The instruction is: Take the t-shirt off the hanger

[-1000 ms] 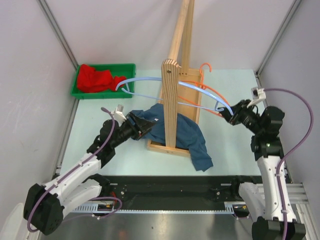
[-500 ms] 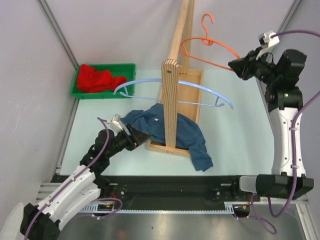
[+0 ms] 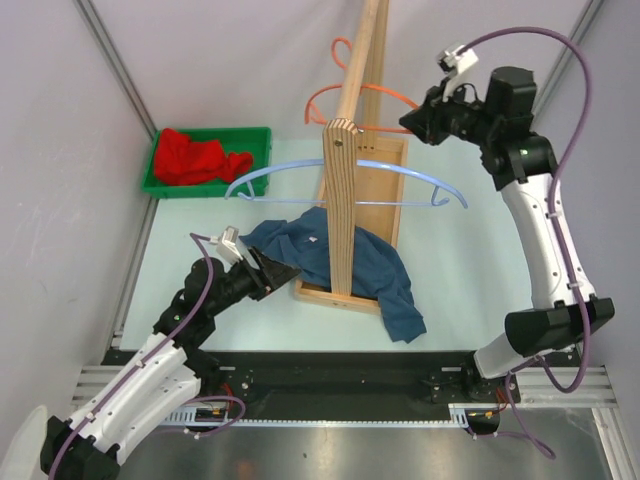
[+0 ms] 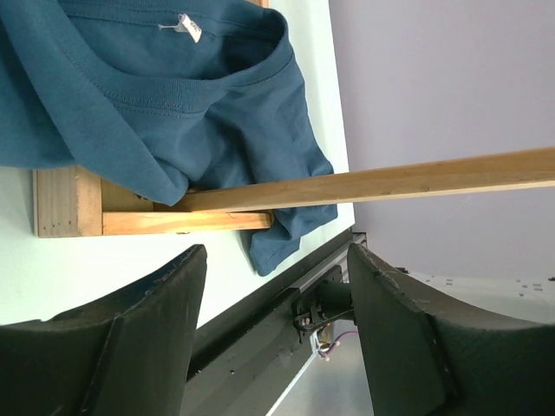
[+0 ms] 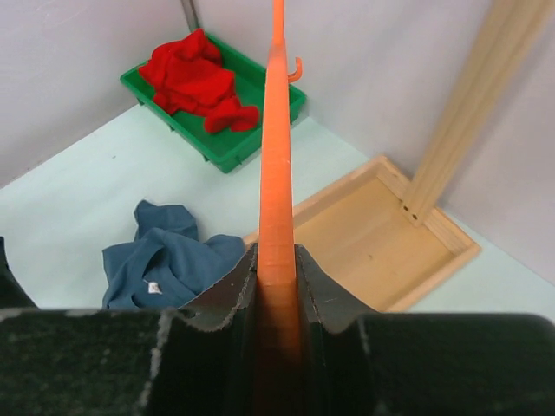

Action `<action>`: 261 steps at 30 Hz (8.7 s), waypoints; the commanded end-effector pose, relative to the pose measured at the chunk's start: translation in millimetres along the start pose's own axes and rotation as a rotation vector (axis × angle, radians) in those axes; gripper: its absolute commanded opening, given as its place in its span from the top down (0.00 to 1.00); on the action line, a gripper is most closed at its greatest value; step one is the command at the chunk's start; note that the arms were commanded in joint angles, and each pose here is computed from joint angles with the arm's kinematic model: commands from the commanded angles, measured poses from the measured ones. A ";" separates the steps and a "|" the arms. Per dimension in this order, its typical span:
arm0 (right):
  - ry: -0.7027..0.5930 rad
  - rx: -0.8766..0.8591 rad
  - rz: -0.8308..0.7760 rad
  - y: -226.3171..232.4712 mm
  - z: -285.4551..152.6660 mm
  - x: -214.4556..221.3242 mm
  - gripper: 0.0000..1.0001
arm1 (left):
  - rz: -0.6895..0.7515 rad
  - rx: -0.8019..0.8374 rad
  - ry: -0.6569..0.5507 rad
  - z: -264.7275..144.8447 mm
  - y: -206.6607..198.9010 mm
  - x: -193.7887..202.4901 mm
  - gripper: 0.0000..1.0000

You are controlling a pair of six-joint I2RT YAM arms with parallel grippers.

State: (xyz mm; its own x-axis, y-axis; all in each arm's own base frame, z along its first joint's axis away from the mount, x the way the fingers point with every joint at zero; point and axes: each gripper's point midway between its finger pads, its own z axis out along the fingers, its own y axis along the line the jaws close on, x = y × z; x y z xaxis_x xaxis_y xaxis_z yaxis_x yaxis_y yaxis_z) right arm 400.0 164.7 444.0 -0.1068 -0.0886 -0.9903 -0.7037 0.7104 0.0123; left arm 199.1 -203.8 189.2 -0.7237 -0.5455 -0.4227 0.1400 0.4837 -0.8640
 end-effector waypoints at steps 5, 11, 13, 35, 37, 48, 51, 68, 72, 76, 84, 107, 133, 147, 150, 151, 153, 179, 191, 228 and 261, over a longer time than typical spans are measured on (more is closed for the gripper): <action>-0.140 0.022 -0.050 13.5 18.8 -64.8 1.00 | 0.043 0.030 -0.014 -4.8 -14.2 -7.8 0.29; -0.233 0.027 -0.038 14.6 7.7 -97.3 1.00 | 0.041 0.029 -0.014 -3.0 -13.9 -8.1 0.29; -0.235 0.028 -0.026 11.5 5.5 -95.0 1.00 | 0.042 0.029 -0.012 -2.5 -13.9 -8.0 0.30; -0.271 0.059 0.030 5.1 -38.6 -69.2 1.00 | 0.031 -0.014 -0.002 6.0 -3.2 -7.5 0.26; -0.263 0.068 0.038 2.6 -38.2 -65.0 0.99 | 0.029 -0.019 0.007 8.5 -0.9 -5.8 0.23; -0.178 0.202 0.131 -13.1 -45.8 -39.0 0.23 | -0.018 -0.092 0.049 22.0 19.4 2.0 0.06; -0.136 0.347 0.214 -30.4 -60.9 -25.0 0.10 | -0.038 -0.149 0.052 26.6 28.9 1.3 0.04; 0.004 0.558 0.542 -11.3 -146.7 98.4 0.04 | -0.135 -0.221 0.040 97.7 48.2 -43.0 0.02; 0.049 0.583 0.541 -0.3 -159.6 120.5 0.04 | -0.138 -0.226 0.013 115.6 50.5 -61.3 0.01; 0.055 0.593 0.533 6.1 -167.2 126.5 0.04 | -0.134 -0.322 0.025 137.4 70.8 -68.8 0.02; 0.058 0.576 0.540 14.2 -169.4 134.2 0.04 | -0.145 -0.328 0.008 151.9 82.4 -76.2 0.37; 0.058 0.526 0.514 16.4 -162.3 134.0 0.04 | -0.073 -0.379 -0.453 -29.9 65.1 -174.5 1.00; 0.121 0.480 0.486 11.6 -140.6 129.9 0.04 | 0.265 -0.024 -1.081 -112.4 -142.9 -444.5 1.00; 0.157 0.443 0.504 16.9 -128.0 139.0 0.05 | 0.500 0.387 -1.199 -95.8 -291.7 -547.2 1.00; 0.160 0.443 0.504 18.8 -129.5 139.5 0.05 | 0.481 0.516 -1.205 -101.2 -306.1 -542.3 1.00; 0.158 0.444 0.497 19.4 -130.5 138.9 0.05 | 0.423 0.455 -1.160 -73.4 -272.1 -550.5 1.00; 0.156 0.454 0.492 20.1 -134.5 138.1 0.05 | 0.430 0.393 -1.106 -49.8 -251.9 -545.7 1.00; 0.193 0.435 0.537 32.0 -135.5 170.6 0.05 | 0.222 -0.430 -0.763 53.9 35.5 -394.5 1.00; 0.225 0.457 0.535 29.0 -136.9 179.2 0.05 | -0.200 -0.577 -0.741 99.6 140.3 -374.6 1.00; 0.246 0.461 0.559 39.6 -137.8 179.2 0.06 | -0.269 -0.740 -0.650 67.8 234.9 -438.5 0.42; 0.262 0.499 0.567 43.0 -147.4 188.9 0.06 | -0.421 -0.504 -0.501 191.4 240.2 -388.7 1.00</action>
State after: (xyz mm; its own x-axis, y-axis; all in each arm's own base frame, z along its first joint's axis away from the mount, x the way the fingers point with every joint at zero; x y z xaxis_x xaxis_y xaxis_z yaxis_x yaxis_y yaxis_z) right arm 249.2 77.9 261.2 -0.6012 0.2617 -0.7550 -0.0914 0.9161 0.3904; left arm 632.6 -92.9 97.7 -0.4434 -0.8585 -0.2576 -0.3216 0.4206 -0.8484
